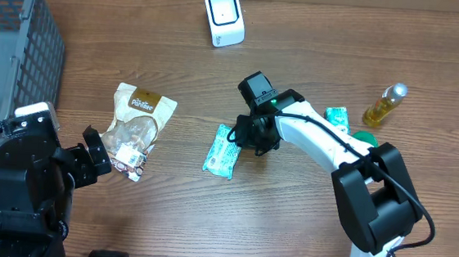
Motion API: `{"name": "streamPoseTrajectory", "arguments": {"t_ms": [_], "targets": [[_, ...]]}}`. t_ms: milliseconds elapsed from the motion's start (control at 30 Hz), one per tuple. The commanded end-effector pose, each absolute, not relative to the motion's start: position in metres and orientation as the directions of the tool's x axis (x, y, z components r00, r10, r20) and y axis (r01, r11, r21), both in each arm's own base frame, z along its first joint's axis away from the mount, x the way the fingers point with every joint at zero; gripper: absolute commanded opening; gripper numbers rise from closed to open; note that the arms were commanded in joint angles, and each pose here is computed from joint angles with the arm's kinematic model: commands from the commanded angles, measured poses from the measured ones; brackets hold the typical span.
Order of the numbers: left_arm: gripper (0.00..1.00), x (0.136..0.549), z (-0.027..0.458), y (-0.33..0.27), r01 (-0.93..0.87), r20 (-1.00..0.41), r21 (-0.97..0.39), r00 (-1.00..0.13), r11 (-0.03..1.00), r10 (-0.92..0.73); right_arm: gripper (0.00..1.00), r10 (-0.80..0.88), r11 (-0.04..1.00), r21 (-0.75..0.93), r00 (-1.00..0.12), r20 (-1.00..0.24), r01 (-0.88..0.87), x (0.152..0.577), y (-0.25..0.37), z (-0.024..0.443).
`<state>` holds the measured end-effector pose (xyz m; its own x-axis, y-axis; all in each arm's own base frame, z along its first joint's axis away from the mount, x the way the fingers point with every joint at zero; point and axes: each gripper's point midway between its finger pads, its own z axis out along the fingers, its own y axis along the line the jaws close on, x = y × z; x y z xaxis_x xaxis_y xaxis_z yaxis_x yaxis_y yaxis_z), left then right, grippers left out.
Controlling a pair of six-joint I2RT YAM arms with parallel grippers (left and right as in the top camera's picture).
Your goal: Scan the item barcode
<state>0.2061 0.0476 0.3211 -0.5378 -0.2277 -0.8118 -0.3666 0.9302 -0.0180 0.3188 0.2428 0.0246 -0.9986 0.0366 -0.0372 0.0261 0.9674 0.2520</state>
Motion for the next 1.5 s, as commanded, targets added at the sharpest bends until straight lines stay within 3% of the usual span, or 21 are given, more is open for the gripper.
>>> {"name": "streamPoseTrajectory", "arguments": {"t_ms": [0, 67, 100, 167, 267, 533, 1067, 1467], "targets": [[0.99, 0.205, 0.324, 0.050, -0.380, -0.819, -0.018, -0.525, 0.925, -0.232, 0.41, 0.039, 0.955, 0.296, -0.992, -0.118, 0.002, 0.326, 0.244, 0.065], [0.99, 0.205, 0.324, 0.050, -0.380, -0.819, -0.018, -0.525, 0.925, -0.232, 0.43, 0.031, 0.941, 0.337, -0.992, -0.122, -0.012, 0.323, 0.251, 0.078], [1.00, 0.205, 0.324, 0.050, -0.380, -0.819, -0.018, -0.525, 0.925, -0.232, 0.37, 0.021, 0.929, 0.369, -0.993, -0.114, -0.022, 0.320, 0.257, 0.084], [0.99, 0.205, 0.324, 0.050, -0.380, -0.819, -0.018, -0.525, 0.925, -0.232, 0.16, -0.004, 0.906, 0.421, -0.996, -0.084, -0.039, 0.310, 0.269, 0.089], [1.00, 0.205, 0.324, 0.050, -0.380, -0.819, -0.018, -0.525, 0.925, -0.232, 0.04, -0.039, 0.898, 0.437, -0.998, -0.042, -0.054, 0.294, 0.278, 0.086], [1.00, 0.205, 0.324, 0.050, -0.380, -0.819, -0.018, -0.525, 0.925, -0.232, 0.04, -0.143, 0.900, 0.408, -0.988, -0.050, -0.151, 0.261, 0.302, 0.071], [1.00, 0.205, 0.324, 0.050, -0.380, -0.819, -0.018, -0.525, 0.925, -0.232, 0.04, -0.130, 0.914, 0.346, -0.961, -0.245, -0.212, 0.279, 0.308, 0.029], [0.99, 0.205, 0.324, 0.050, -0.380, -0.819, -0.018, -0.525, 0.925, -0.232, 0.04, -0.118, 0.898, 0.377, -0.948, -0.294, -0.228, 0.280, 0.309, 0.012]]}}
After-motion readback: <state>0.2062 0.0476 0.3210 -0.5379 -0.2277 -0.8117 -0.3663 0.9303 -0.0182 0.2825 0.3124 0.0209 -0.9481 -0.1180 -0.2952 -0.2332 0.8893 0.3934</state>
